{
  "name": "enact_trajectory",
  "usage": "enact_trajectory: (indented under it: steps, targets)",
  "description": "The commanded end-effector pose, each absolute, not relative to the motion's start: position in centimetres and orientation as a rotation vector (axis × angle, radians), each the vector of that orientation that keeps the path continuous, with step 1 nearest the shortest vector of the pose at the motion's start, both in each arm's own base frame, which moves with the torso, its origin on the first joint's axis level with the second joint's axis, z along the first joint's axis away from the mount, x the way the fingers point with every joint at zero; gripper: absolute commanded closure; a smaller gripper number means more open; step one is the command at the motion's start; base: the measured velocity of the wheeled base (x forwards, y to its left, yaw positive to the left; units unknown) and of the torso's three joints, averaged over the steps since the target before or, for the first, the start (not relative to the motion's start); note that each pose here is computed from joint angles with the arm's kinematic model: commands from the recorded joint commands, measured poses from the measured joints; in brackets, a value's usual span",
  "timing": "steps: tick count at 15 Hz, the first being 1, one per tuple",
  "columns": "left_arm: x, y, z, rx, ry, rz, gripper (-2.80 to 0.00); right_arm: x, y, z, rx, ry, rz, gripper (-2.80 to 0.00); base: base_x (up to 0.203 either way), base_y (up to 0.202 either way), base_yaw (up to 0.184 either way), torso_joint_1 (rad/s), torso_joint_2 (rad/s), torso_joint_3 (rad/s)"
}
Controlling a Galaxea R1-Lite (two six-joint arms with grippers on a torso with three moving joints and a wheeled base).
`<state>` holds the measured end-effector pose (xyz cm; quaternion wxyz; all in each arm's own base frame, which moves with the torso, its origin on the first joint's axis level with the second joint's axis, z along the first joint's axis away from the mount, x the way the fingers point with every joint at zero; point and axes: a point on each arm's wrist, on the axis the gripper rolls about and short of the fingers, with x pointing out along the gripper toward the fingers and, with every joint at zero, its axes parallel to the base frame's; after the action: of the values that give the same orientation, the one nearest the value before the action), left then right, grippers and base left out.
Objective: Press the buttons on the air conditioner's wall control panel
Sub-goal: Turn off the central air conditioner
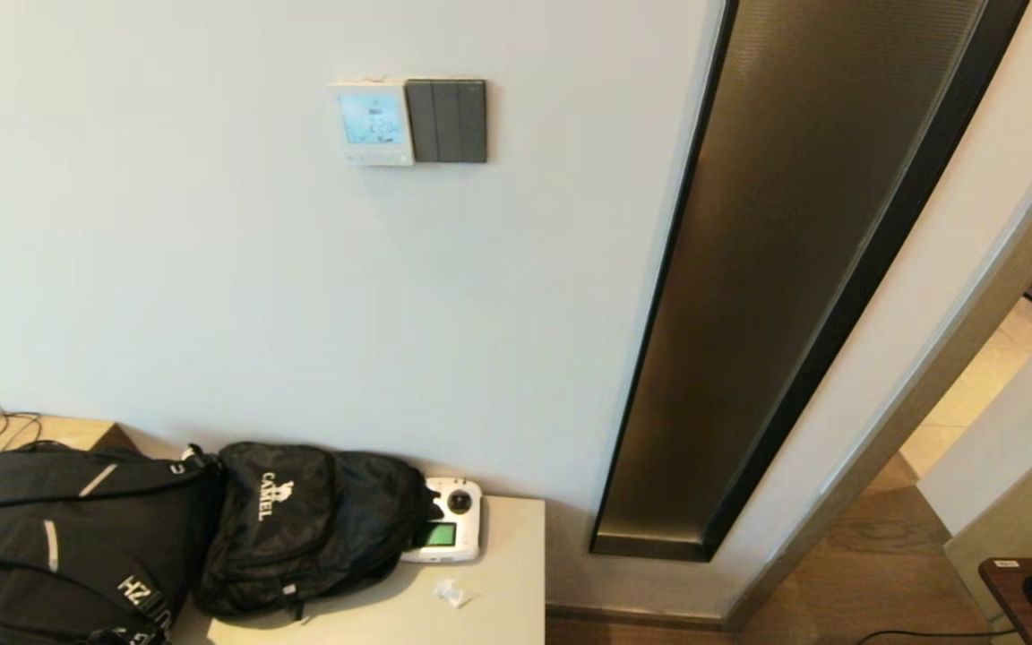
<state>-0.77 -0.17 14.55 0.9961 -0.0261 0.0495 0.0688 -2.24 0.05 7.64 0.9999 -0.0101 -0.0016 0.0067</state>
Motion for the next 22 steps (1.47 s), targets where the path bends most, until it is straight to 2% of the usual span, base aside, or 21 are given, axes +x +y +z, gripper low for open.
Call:
enact_trajectory:
  steps: [1, 4, 6, 13, 16, 22]
  targets:
    - [-0.7, -0.4, 14.0, -0.063, 0.112, 0.039, 0.0, -2.2, 0.1, 7.6, -0.021, 0.0, 0.014, 0.0, 0.0, 0.0, 0.0, 0.0, 0.0, 0.0]
    - [0.9, -0.4, 13.6, -0.149, 0.219, -0.053, 0.0, -2.2, 0.1, 7.6, -0.021, 0.0, 0.014, 0.0, 0.0, 0.0, 0.0, 0.0, 0.0, 0.0]
    - [2.0, -0.3, 13.4, -0.178, 0.194, -0.092, 0.0, -2.2, 0.1, 7.6, -0.02, 0.0, 0.014, 0.0, 0.0, 0.0, 0.0, 0.0, 0.0, 0.0]
    - [1.8, -0.5, 10.6, -0.066, 0.249, -0.196, 0.0, -2.2, 0.1, 7.6, -0.02, 0.0, 0.012, 0.0, 0.0, 0.0, 0.0, 0.0, 0.0, 0.0]
    - [0.8, -0.5, 9.5, -0.039, 0.235, -0.186, 0.0, -2.2, 0.1, 7.6, -0.02, 0.0, 0.014, 0.0, 0.0, 0.0, 0.0, 0.0, 0.0, 0.0]
    - [0.0, -0.2, 9.0, 0.0, 0.198, -0.017, 0.0, -2.2, 0.1, 7.6, -0.02, 0.0, 0.012, 0.0, 0.0, 0.0, 0.0, 0.0, 0.0, 0.0]
